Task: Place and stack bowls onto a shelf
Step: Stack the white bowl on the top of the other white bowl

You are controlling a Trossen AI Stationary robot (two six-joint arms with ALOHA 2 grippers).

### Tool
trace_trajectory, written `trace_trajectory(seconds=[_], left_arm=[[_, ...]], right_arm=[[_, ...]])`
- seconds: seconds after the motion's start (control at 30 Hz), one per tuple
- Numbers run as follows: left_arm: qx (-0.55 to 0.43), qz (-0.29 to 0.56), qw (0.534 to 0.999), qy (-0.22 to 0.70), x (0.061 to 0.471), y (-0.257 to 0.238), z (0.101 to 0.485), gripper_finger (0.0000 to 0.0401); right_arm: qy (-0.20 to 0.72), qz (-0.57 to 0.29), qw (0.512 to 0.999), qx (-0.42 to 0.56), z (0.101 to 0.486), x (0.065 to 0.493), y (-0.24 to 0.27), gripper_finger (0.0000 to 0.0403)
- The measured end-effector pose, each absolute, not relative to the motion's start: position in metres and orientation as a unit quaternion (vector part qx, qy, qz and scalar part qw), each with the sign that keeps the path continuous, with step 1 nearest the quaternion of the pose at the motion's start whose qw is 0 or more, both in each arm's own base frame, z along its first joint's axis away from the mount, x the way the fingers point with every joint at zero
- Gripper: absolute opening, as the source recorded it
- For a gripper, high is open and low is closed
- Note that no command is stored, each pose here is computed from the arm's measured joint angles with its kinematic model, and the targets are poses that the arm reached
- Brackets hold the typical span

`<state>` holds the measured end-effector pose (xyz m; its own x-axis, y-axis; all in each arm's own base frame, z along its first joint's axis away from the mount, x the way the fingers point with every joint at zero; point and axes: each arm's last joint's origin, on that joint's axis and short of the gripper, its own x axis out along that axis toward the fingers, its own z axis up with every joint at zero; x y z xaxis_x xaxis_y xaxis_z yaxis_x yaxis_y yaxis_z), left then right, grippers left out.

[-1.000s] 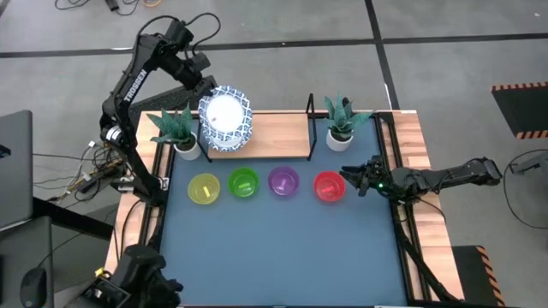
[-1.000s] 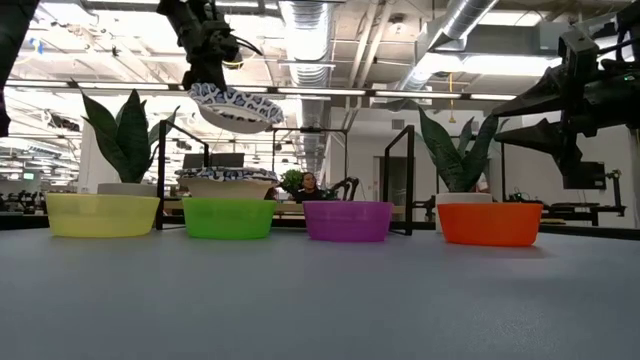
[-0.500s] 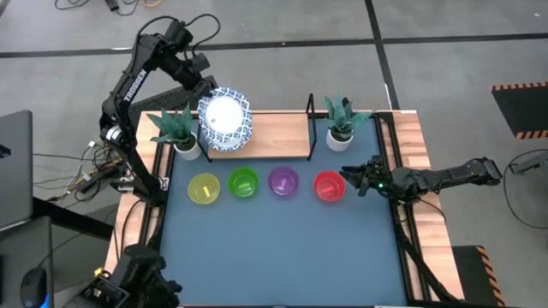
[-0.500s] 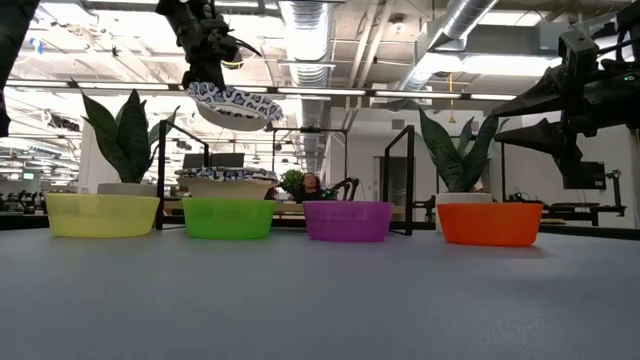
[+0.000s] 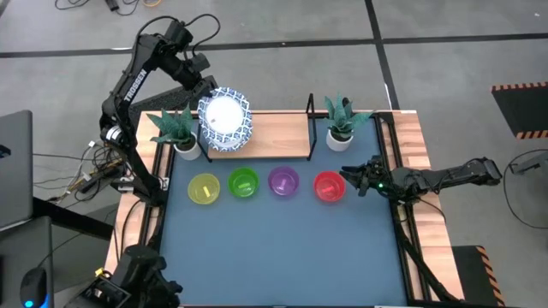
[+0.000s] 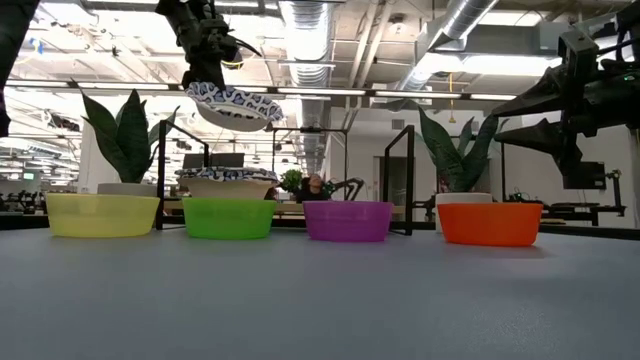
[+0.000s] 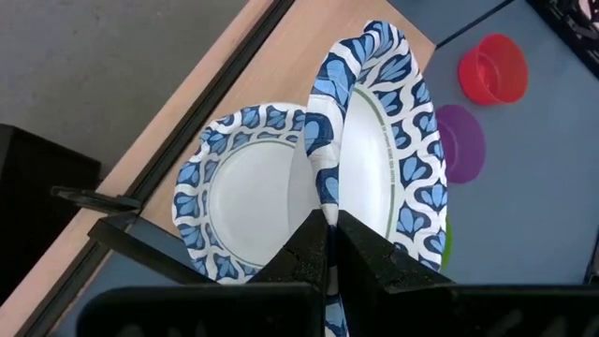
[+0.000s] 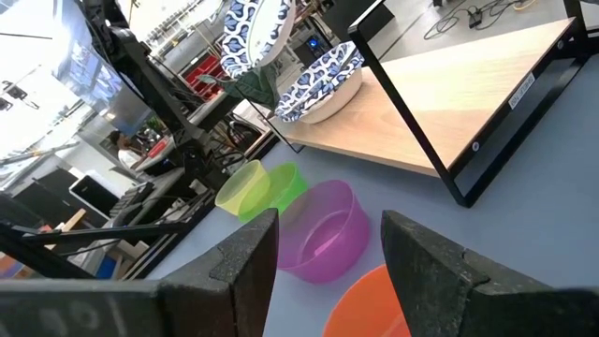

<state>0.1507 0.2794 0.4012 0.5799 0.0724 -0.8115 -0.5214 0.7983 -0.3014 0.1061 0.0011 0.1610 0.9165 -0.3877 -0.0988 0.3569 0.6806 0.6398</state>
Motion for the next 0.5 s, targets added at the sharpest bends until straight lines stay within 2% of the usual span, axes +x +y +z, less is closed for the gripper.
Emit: trace_trajectory(seconds=[0.5], left_arm=[[-0.27, 0.175, 0.846, 0.425, 0.1504, 0.2788, 0.4011, 0.0]], right_arm=[[-0.021, -0.204, 0.916, 0.344, 0.1606, 0.106, 0.0011, 0.0215]])
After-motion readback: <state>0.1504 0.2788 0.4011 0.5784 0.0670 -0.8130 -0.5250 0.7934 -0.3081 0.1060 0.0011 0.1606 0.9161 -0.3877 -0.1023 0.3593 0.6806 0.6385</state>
